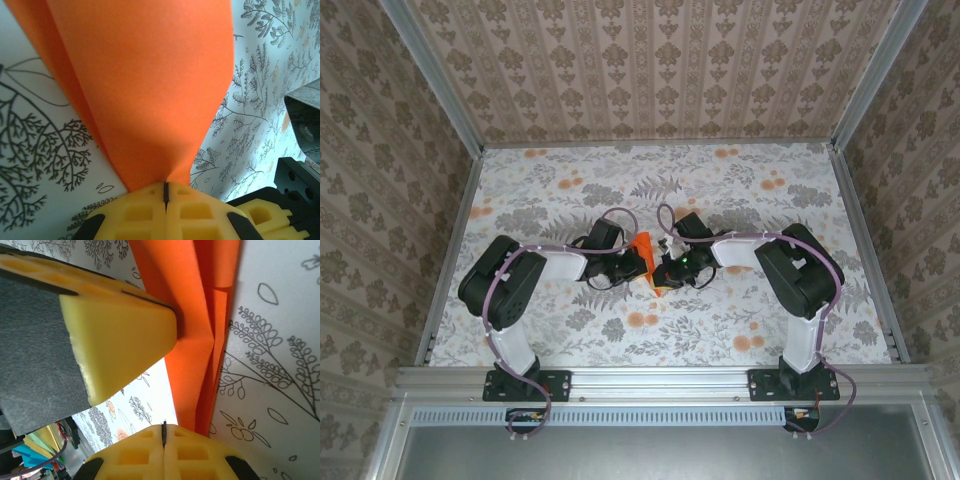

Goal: Fold a paper plane with a square sheet of paper (pick it up from the middle)
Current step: Fold the wing for the fifth time at the center of the table.

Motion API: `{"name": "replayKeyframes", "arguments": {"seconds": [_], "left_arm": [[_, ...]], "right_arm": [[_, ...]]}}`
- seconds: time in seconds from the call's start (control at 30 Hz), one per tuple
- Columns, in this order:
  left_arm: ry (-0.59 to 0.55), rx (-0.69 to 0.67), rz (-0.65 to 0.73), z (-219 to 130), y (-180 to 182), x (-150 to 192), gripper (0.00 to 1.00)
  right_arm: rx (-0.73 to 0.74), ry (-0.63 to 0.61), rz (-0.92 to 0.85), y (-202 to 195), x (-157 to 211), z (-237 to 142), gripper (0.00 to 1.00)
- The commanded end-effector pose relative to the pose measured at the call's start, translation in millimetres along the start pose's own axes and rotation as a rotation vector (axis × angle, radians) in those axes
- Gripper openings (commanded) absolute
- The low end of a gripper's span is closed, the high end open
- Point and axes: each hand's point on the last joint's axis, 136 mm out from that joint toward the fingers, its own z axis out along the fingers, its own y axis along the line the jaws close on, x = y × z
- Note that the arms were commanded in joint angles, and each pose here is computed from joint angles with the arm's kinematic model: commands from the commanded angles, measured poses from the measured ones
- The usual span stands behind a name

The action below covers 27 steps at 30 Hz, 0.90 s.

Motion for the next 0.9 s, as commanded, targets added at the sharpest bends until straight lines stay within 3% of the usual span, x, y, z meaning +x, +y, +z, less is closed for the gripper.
{"name": "replayKeyframes", "arguments": {"seconds": [0.0,0.47,0.87], "left_arm": [[0.03,-0.122,-0.064,7.5,33.9,12.2,0.02],[0.039,-0.183,-0.086,8.3,48.0,15.7,0.0],[0.05,-0.3,-0.145,6.0,78.4,22.5,0.0]], "right_arm": [[0.007,0.042,0.018,-5.1,8.5,8.1,0.07],[0.071,0.098,0.031,-23.6,23.8,14.3,0.06],[0.094,0.176,0.048,-38.6,70.3,5.4,0.0]]}}
